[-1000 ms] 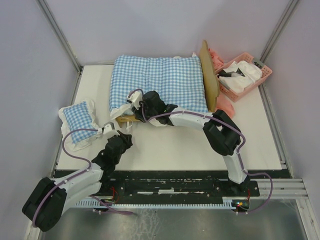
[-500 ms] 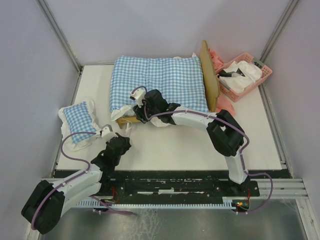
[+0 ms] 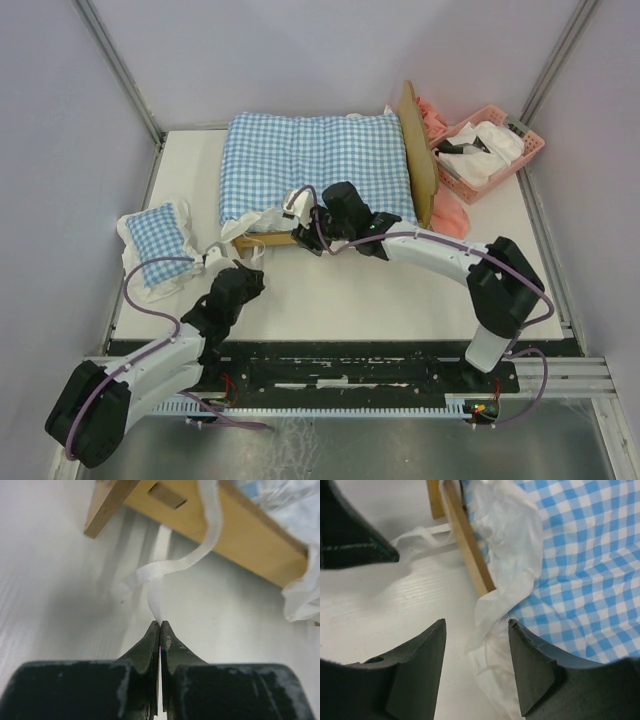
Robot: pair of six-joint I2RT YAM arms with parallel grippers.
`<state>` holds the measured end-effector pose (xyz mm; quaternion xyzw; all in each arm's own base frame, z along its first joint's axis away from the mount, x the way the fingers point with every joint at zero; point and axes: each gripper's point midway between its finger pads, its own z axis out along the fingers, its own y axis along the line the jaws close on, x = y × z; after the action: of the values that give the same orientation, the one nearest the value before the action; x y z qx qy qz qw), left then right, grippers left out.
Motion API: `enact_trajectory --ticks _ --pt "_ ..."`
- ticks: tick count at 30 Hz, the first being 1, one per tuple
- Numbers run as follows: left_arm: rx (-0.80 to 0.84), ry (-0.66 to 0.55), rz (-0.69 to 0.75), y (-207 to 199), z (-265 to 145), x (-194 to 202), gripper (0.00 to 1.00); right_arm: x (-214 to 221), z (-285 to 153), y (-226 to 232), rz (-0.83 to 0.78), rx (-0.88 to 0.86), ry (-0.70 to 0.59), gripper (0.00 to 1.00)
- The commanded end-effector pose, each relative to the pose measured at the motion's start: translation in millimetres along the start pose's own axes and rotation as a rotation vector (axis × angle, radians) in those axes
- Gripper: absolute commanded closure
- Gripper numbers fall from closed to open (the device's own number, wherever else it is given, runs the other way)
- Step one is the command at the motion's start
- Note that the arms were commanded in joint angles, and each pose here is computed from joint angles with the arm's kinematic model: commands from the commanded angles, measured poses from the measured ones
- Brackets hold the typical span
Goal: Set up the pet bed
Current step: Tie the ropes to the bed frame.
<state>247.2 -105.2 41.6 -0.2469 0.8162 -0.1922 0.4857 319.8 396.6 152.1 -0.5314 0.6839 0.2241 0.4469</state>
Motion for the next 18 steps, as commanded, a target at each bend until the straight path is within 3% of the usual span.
enact_trajectory --ticks 1,6,9,13,18 --pt "0.113 -0.02 0.004 -46.7 -0.7 -37.2 0.97 -5.9 -24.0 16.6 -0.161 -0.053 -0.097 0.39" --pt "0.152 0.047 -0.049 -76.6 0.3 -55.9 0.97 27.1 -25.5 51.2 -0.428 -0.148 -0.203 0.4" --pt "0.147 0.093 -0.05 -88.2 3.2 -62.0 0.97 32.2 -18.8 57.8 -0.571 -0.097 -0.263 0.42" --pt "0.15 0.101 -0.063 -95.3 5.0 -69.5 0.97 38.6 8.3 72.4 -0.809 -0.015 -0.215 0.41" --pt "0.093 0.084 -0.076 -85.6 5.6 -79.0 0.97 13.8 38.9 97.7 -0.909 0.041 -0.29 0.42"
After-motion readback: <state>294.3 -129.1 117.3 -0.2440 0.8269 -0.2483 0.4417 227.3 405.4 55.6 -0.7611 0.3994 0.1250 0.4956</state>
